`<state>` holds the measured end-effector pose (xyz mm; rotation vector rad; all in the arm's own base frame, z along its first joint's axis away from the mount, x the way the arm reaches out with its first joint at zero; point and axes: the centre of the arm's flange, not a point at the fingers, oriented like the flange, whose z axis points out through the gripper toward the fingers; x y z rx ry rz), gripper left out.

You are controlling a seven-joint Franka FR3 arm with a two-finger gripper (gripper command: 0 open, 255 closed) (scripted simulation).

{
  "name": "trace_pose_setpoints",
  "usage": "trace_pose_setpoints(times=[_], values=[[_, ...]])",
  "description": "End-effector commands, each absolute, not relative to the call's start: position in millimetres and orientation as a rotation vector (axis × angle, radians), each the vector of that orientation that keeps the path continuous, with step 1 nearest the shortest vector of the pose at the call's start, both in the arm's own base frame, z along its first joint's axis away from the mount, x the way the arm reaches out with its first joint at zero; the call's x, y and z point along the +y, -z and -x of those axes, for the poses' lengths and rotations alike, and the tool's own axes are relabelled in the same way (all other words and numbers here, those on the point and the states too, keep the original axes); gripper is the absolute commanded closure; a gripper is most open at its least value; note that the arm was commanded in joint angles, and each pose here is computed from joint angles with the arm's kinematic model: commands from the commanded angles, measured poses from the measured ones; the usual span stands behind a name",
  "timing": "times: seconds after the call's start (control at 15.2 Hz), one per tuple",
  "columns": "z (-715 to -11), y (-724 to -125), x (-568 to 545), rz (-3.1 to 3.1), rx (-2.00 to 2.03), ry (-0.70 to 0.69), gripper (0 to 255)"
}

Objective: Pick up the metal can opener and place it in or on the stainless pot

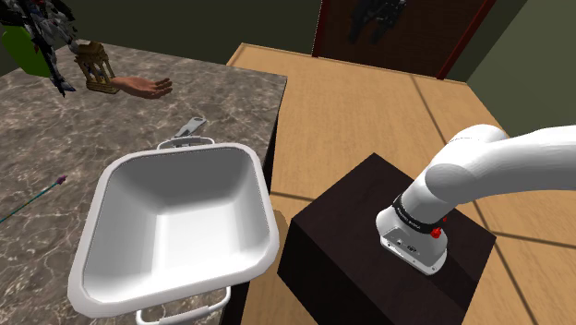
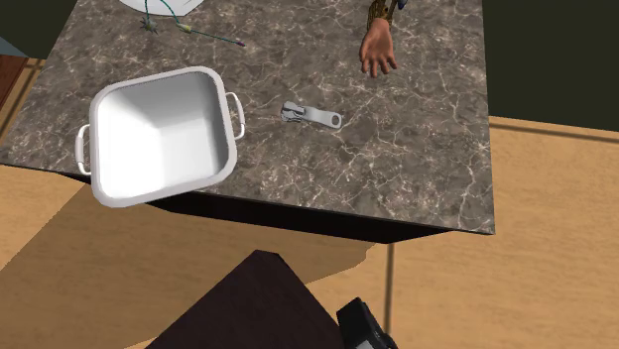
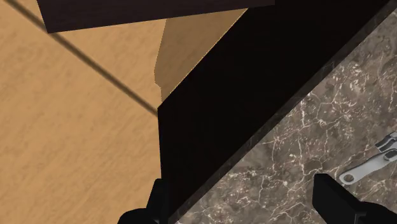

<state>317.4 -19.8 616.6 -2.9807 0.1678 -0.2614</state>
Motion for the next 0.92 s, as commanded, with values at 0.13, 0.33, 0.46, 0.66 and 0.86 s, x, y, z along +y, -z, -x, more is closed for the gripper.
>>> trace_pose_setpoints(times=[0.13, 0.33, 0.46, 0.66, 0.86], values=[[-328, -608, 4, 2.985, 0.212, 0.24, 0], [-345, -594, 40, 2.989, 0.278, 0.207, 0], [-358, -585, 63, 2.991, 0.322, 0.185, 0], [-377, -570, 97, 2.993, 0.388, 0.153, 0], [-397, -555, 130, 2.993, 0.454, 0.119, 0]])
